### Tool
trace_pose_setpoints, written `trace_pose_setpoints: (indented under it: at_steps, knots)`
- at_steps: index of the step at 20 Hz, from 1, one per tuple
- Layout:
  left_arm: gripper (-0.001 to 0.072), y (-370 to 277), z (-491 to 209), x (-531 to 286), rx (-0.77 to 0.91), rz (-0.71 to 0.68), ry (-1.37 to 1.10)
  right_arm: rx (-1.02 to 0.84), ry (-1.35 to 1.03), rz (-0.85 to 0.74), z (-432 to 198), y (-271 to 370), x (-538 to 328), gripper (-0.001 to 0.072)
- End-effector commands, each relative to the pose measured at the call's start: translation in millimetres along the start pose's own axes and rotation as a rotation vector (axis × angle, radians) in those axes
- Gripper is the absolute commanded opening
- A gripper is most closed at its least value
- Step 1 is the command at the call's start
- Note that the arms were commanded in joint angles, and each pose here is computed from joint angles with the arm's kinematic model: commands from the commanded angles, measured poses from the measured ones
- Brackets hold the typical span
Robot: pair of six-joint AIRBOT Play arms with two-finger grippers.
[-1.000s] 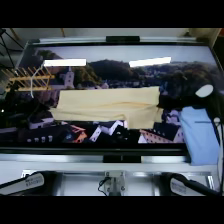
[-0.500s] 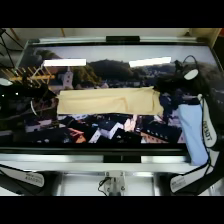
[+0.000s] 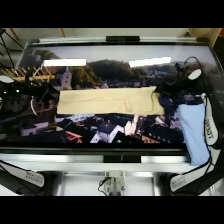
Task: Fold the shirts.
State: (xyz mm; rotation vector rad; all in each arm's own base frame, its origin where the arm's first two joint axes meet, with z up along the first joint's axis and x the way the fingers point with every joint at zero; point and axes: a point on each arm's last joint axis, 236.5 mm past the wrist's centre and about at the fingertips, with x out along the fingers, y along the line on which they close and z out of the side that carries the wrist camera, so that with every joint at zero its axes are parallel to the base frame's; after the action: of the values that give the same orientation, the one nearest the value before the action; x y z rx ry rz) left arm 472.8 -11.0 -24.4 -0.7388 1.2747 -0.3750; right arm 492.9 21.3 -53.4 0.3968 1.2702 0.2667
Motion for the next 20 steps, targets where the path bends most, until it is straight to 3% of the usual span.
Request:
trace_pose_setpoints:
  at_steps: [1, 10, 12, 13, 14, 15, 16, 18, 19, 20]
  knots:
    - [0.0503, -30, -9, -21, 0.061, -0.022, 0.026, -0.055, 0.167, -0.001, -39, -12, -5, 0.0696]
    - [0.0501, -103, -31, -41, 0.226, -0.036, 0.013, -0.006, 0.215, 0.1, -49, -5, 49, 0.0694]
    - [0.0501, -113, -36, -36, 0.248, -0.04, 0.027, -0.003, 0.218, 0.116, -49, 2, 56, 0.0666]
    - [0.0495, -117, -39, -33, 0.258, -0.043, 0.035, -0.015, 0.213, 0.112, -48, 6, 59, 0.048]
    - [0.0492, -121, -41, -29, 0.268, -0.045, 0.042, -0.019, 0.207, 0.115, -47, 11, 61, 0.022]
    - [0.0492, -127, -43, -24, 0.281, -0.047, 0.046, -0.013, 0.208, 0.122, -46, 17, 61, 0.0092]
    - [0.0467, -132, -46, -19, 0.294, -0.05, 0.051, -0.02, 0.211, 0.135, -44, 24, 58, 0.0053]
    - [0.0125, -146, -49, -2, 0.325, -0.054, 0.052, -0.048, 0.208, 0.173, -35, 43, 37, 0.0053]
    - [0.0043, -156, -49, 12, 0.342, -0.055, 0.035, -0.068, 0.193, 0.179, -27, 53, 18, 0.0053]
    - [0.0038, -165, -53, 31, 0.347, -0.056, 0.03, -0.077, 0.181, 0.184, -21, 64, -1, 0.0053]
